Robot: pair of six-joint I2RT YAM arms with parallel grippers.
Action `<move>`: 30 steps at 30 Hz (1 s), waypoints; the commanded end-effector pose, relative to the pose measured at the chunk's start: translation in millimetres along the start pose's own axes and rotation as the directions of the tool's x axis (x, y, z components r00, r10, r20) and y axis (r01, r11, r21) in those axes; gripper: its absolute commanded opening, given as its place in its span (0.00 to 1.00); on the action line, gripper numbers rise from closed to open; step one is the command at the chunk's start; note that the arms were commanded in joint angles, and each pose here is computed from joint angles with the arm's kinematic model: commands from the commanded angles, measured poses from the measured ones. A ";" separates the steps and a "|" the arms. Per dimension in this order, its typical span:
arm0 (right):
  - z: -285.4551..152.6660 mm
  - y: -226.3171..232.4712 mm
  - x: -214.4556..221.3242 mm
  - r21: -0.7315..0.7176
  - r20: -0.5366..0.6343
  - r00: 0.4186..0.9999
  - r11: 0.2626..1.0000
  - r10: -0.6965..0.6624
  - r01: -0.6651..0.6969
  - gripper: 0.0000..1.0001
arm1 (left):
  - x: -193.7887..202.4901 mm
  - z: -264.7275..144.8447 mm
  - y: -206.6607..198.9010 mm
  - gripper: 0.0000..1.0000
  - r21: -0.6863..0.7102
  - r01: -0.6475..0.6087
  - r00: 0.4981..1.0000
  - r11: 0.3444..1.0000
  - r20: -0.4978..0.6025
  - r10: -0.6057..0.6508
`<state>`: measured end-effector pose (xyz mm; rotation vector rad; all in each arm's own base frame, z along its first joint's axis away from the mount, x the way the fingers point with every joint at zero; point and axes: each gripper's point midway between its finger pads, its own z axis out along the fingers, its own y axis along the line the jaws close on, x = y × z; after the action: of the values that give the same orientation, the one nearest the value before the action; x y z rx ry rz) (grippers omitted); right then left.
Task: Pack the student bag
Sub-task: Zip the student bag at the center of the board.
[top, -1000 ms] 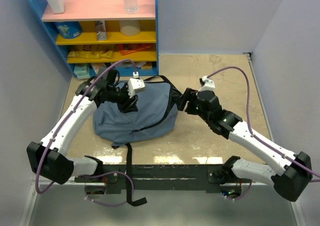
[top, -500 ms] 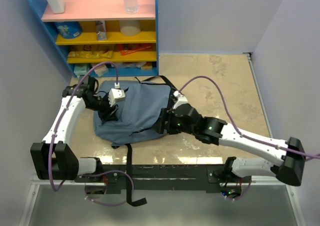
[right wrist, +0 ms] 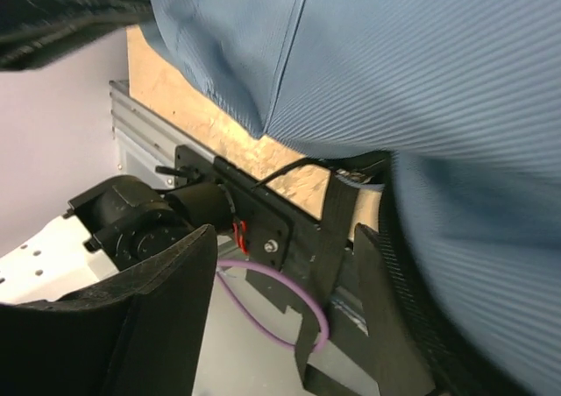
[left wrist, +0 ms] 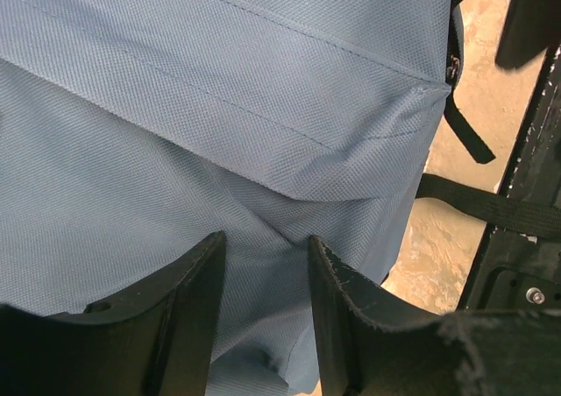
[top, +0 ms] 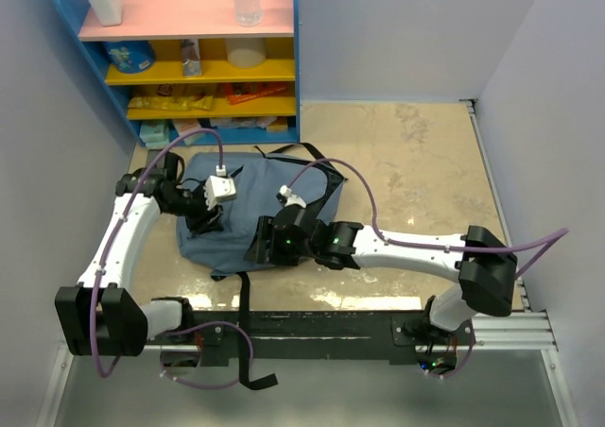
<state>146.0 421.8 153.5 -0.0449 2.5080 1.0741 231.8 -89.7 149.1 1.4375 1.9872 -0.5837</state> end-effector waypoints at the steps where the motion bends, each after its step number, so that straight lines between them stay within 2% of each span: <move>1: 7.7 32.1 4.4 -0.072 0.034 0.995 0.993 0.095 -0.092 0.66 | -6.0 -0.2 -11.8 0.48 0.022 0.009 0.999 1.000 0.044 -0.010; 5: 10.1 27.8 7.0 -0.050 0.069 0.987 0.989 0.144 -0.141 0.64 | -13.1 -3.7 -12.7 0.48 0.016 -0.006 0.998 1.000 0.067 0.005; 12: 7.3 29.7 -14.8 -0.067 0.185 0.947 0.964 0.264 -0.256 0.62 | -12.3 -4.6 -17.9 0.47 0.009 -0.032 0.997 0.999 0.077 0.032; 16: 8.0 23.1 -20.4 -0.022 0.230 0.934 0.961 0.272 -0.275 0.61 | -9.9 -2.5 -20.7 0.47 0.018 -0.032 0.996 0.999 0.078 0.030; 19: 9.8 12.8 -18.6 -0.004 0.241 0.921 0.950 0.305 -0.313 0.57 | -11.6 -3.4 -22.2 0.47 0.022 -0.037 0.996 0.999 0.085 0.035; 23: 8.8 5.6 -20.6 -0.008 0.266 0.907 0.941 0.327 -0.337 0.40 | -13.0 -3.4 -24.0 0.47 0.029 -0.042 0.995 0.999 0.093 0.039; 30: 19.4 5.5 -16.7 0.006 0.254 0.908 0.939 0.332 -0.345 0.38 | -14.9 -3.8 -27.5 0.48 0.038 -0.049 0.993 0.998 0.106 0.045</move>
<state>159.5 433.7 143.0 0.4568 2.4154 1.0477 222.0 -96.4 157.8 1.4366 1.9153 -0.5905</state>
